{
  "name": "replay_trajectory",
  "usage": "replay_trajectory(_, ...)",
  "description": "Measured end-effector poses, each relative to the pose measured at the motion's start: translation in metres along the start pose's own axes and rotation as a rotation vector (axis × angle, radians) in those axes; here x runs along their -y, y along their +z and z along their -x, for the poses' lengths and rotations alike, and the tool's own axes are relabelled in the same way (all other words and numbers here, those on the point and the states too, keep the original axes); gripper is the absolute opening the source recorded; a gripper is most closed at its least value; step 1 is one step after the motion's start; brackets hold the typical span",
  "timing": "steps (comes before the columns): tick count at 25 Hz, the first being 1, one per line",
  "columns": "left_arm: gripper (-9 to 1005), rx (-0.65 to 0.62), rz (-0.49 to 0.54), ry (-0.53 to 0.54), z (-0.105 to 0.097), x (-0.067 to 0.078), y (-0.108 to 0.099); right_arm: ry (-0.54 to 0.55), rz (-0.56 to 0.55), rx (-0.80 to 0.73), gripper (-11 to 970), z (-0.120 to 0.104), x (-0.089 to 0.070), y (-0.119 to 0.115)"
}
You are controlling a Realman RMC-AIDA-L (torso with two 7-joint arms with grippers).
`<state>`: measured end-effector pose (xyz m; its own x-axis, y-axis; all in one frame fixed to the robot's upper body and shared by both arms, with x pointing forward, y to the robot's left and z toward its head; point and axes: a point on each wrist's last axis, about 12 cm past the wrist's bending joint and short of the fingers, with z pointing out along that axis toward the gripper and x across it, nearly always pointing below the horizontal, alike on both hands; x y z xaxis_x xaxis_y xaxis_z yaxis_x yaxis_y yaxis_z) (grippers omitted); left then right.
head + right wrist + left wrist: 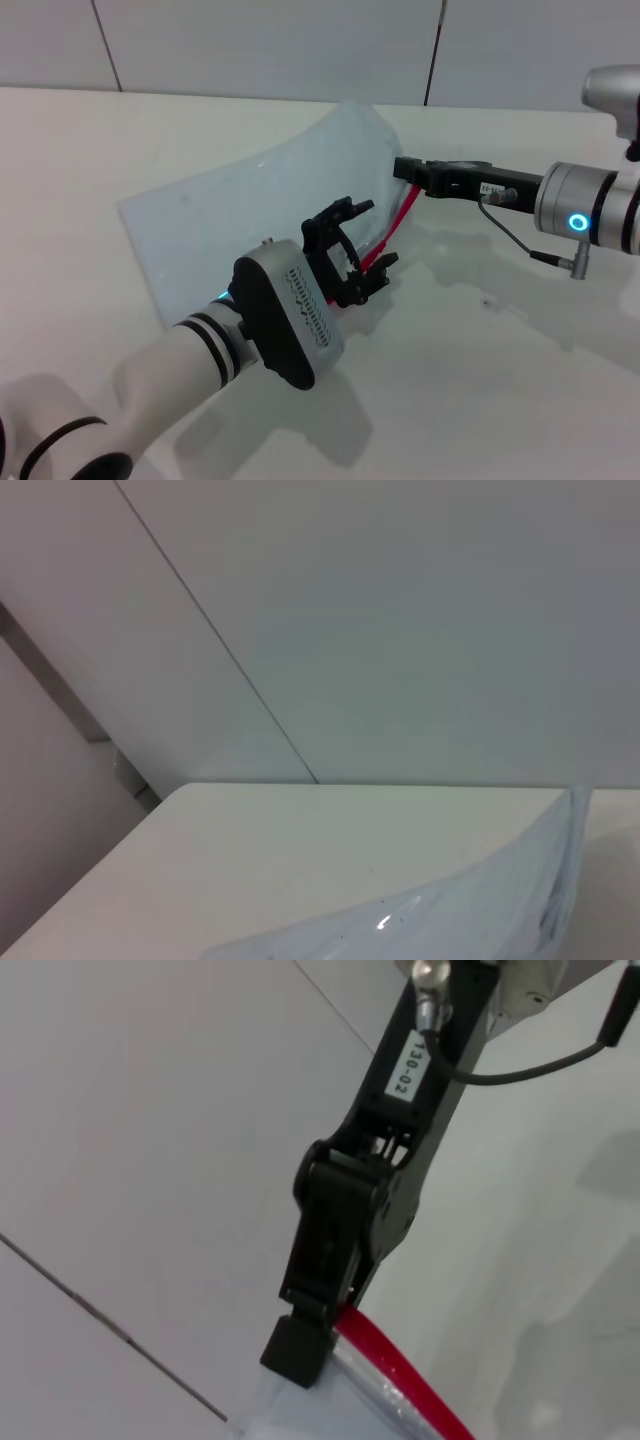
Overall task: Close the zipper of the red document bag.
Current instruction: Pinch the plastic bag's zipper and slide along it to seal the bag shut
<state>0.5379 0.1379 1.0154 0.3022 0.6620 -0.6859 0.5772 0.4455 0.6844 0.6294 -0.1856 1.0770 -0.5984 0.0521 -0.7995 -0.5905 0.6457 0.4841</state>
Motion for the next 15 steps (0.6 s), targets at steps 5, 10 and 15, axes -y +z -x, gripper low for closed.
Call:
replay_trajectory(5, 662, 0.004, -0.003, 0.035, 0.0003, -0.0004, 0.0003, -0.004, 0.003, -0.003, 67, 0.0005, -0.0009, 0.0009)
replay_trajectory(10, 665, 0.006, 0.004, 0.049, 0.0, -0.003, 0.0011, -0.004, 0.012, -0.009, 68, -0.0004, -0.0028, 0.0023)
replay_trajectory(15, 668, 0.014, 0.024, 0.054, -0.0006, -0.0053, 0.0, -0.006, 0.018, -0.014, 66, -0.0015, -0.0043, 0.0034)
